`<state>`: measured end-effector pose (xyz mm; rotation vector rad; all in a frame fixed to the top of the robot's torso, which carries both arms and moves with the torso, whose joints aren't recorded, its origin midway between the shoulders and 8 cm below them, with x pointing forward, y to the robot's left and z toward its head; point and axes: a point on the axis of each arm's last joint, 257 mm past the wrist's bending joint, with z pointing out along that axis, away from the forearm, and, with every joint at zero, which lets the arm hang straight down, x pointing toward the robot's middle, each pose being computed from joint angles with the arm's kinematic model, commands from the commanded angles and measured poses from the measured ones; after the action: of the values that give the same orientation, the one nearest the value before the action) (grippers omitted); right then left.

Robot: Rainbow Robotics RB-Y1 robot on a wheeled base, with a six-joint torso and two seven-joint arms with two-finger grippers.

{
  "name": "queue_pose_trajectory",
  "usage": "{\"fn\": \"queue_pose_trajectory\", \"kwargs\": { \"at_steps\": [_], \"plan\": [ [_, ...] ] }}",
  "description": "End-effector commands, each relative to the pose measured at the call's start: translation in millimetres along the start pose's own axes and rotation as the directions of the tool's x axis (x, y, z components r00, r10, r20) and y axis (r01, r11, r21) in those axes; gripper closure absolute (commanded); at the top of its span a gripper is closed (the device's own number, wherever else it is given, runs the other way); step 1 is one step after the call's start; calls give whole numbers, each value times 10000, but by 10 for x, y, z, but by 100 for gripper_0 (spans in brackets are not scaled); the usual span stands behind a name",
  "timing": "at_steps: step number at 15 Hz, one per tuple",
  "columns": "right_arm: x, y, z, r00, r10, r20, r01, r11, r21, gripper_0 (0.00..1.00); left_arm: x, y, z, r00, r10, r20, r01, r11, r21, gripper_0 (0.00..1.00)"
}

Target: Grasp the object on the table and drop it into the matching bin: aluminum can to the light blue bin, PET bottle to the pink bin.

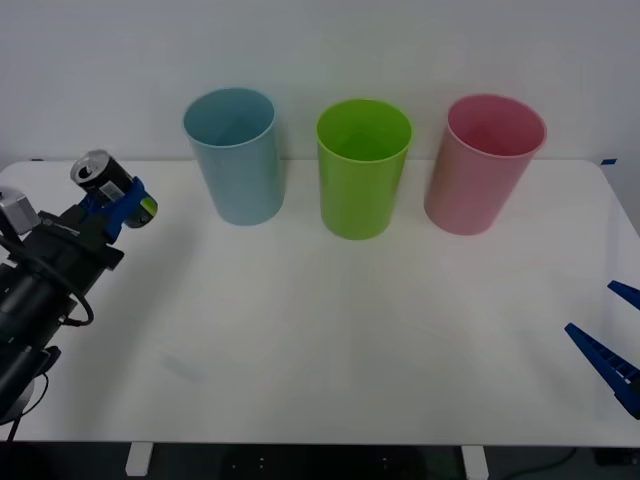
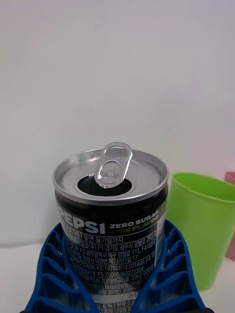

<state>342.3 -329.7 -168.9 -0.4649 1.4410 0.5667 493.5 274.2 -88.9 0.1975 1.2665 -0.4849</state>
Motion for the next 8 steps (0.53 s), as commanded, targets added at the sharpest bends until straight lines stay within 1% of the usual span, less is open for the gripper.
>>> {"fn": "queue_pose_trajectory", "kwargs": {
  "at_steps": [1, 2, 5, 7, 8],
  "plan": [
    [0, 0, 0, 10000, 0, 0, 0, 10000, 0, 0, -205, 22, 145, 9994, -153, 321, 157, 9998, -130, 98],
    [0, 0, 0, 10000, 0, 0, 0, 10000, 0, 0, -299, 44, 233, 9989, -32, 471, 40, 9998, -183, 98],
    [0, 0, 0, 10000, 0, 0, 0, 10000, 0, 0, -479, 90, 485, 9965, 144, 827, -96, 9983, -578, 97],
    [0, 0, 0, 10000, 0, 0, 0, 10000, 0, 0, -545, 95, 644, 9951, 270, 953, -193, 9966, -806, 97],
    [0, 0, 0, 10000, 0, 0, 0, 10000, 0, 0, -568, 102, 772, 9944, 413, 977, -324, 9954, -903, 97]
  ]
}}
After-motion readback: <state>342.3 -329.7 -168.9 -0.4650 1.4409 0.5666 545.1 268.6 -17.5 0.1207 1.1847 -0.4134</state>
